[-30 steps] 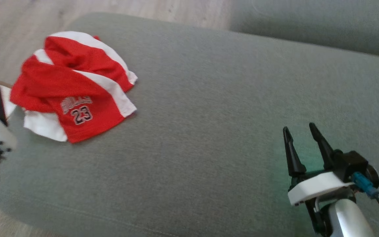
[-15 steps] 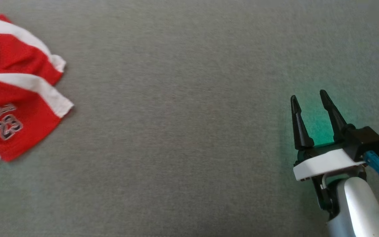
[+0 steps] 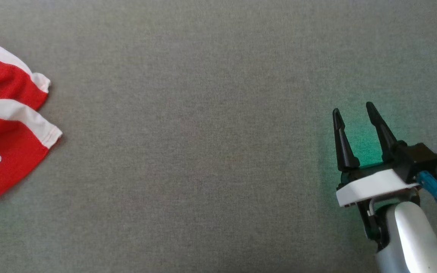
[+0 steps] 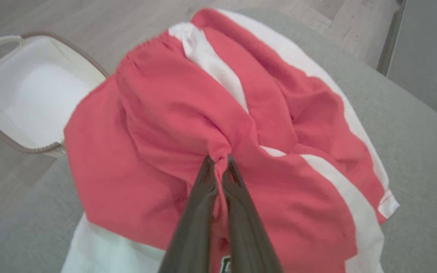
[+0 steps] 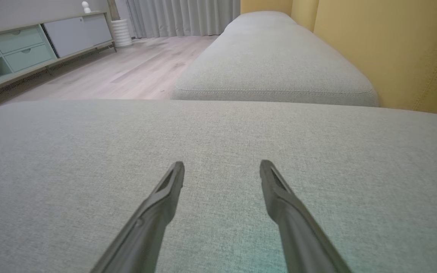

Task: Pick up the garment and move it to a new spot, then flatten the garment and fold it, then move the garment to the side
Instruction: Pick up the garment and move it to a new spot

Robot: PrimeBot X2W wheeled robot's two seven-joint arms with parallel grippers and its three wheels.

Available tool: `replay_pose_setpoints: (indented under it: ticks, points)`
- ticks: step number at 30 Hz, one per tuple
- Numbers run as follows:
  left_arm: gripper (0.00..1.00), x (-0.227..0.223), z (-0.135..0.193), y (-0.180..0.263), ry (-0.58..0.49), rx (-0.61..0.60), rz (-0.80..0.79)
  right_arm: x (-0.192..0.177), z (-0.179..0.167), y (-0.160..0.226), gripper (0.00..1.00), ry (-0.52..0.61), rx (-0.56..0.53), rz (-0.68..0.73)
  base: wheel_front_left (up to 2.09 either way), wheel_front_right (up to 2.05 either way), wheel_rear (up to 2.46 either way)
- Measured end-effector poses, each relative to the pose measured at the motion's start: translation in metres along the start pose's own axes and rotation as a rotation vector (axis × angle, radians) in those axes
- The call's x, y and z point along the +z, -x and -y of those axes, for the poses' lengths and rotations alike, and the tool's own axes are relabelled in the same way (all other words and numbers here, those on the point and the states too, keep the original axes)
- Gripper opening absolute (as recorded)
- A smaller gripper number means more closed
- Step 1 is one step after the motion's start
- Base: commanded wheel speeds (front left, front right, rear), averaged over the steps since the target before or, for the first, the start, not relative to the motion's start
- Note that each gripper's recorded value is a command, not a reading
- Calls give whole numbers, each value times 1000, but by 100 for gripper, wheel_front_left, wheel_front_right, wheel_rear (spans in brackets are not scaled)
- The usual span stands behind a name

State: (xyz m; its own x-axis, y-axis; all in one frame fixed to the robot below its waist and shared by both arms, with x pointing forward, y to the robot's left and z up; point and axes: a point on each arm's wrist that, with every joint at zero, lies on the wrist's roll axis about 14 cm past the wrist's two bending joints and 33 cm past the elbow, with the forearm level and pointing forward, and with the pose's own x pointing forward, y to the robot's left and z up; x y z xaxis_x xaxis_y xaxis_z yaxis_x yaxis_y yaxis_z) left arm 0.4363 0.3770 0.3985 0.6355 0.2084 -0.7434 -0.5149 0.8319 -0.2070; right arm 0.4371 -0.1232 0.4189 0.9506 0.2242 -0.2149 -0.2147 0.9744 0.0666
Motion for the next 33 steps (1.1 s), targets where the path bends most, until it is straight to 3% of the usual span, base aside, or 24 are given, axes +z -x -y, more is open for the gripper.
replay_pose_setpoints:
  ticks: [4, 8, 14, 18, 24, 25, 29, 33]
  points:
    - [0, 34, 10, 26, -74, -54, 118, 12, -7, 7, 100, -15, 13, 35, 0, 0, 0]
    - [0, 74, 40, 65, -142, -164, 262, 22, -18, 20, 100, -38, 36, 61, 0, 0, 0]
    - [0, 146, 124, 165, -258, -405, 565, 34, -31, 43, 100, -67, 59, 102, 0, 0, 0]
    - [0, 166, 191, 248, -331, -600, 731, 45, -33, 58, 100, -65, 60, 144, 0, 0, 0]
    - [0, 120, 289, 324, -443, -933, 751, 57, -28, 73, 100, -72, 36, 186, 0, 0, 0]
    - [0, 120, 289, 324, -443, -933, 751, 57, -28, 73, 100, -72, 36, 186, 0, 0, 0]
    - [0, 62, 345, 335, -512, -1118, 628, 57, -15, 81, 100, -79, -5, 193, 0, 0, 0]
    - [0, 1, 379, 326, -553, -1235, 488, 56, 1, 89, 100, -87, -57, 197, 0, 0, 0]
